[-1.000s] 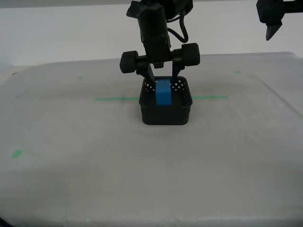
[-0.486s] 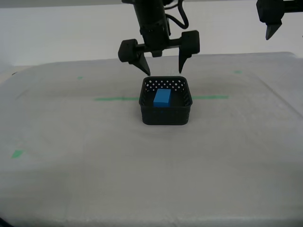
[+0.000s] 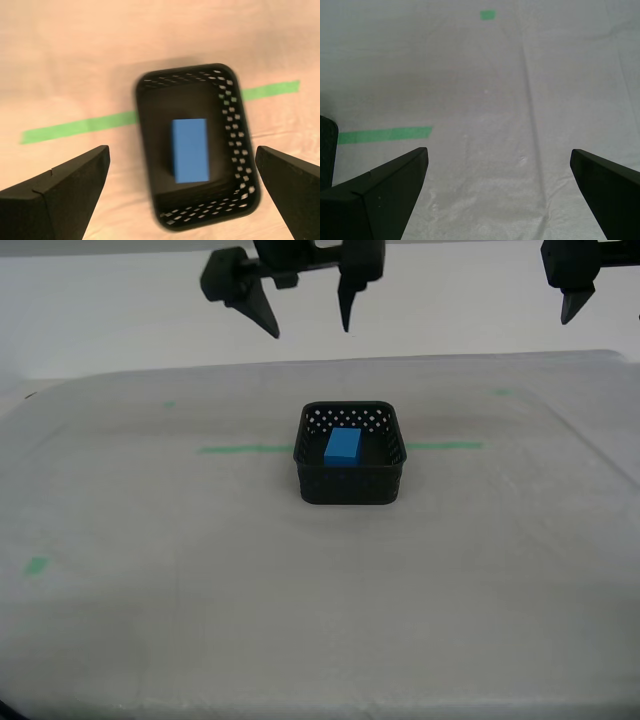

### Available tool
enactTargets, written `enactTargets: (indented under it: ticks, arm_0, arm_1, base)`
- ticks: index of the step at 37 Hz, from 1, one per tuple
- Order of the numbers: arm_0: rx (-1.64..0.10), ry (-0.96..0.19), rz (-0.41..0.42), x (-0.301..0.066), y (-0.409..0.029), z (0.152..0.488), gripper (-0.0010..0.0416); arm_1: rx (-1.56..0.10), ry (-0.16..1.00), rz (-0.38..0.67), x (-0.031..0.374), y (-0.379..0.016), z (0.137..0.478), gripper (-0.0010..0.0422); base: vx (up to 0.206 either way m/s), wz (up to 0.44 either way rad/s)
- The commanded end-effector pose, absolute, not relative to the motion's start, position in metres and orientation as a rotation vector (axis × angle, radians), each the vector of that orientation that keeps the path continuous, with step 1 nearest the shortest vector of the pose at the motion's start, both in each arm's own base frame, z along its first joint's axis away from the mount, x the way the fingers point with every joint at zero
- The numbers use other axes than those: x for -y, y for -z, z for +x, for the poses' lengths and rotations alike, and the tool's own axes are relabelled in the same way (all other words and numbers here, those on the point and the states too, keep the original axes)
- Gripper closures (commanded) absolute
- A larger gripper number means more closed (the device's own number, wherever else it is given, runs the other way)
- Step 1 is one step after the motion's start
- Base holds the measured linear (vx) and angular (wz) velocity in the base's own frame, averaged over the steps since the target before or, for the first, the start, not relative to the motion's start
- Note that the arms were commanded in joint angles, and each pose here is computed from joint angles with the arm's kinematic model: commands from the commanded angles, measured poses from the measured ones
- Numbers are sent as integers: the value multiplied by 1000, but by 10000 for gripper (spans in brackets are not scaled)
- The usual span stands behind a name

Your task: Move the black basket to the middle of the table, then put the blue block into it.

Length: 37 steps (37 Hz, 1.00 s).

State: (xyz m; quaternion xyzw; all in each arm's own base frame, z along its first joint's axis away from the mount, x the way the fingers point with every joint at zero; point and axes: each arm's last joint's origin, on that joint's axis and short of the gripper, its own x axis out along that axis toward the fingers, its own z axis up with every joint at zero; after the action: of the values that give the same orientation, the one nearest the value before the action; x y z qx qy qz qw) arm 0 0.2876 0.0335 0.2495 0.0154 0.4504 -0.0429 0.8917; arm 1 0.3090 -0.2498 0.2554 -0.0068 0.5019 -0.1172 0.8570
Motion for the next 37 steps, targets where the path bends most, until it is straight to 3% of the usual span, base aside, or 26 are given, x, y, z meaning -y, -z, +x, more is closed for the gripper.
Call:
enactTargets:
  ticks: [1, 21, 37]
  arm_0:
    - [-930, 88, 33, -34, -250, 288, 7]
    - [-928, 88, 33, -34, -250, 288, 7]
    - [-927, 87, 33, -34, -250, 288, 7]
  arm_1:
    - [-1042, 188, 1, 235, -269, 306, 11]
    - [-970, 65, -41, 143, -320, 302, 11]
    - [-1026, 24, -96, 84, -290, 298, 12]
  base:
    - [0, 0]
    - [0, 0]
    - [0, 0]
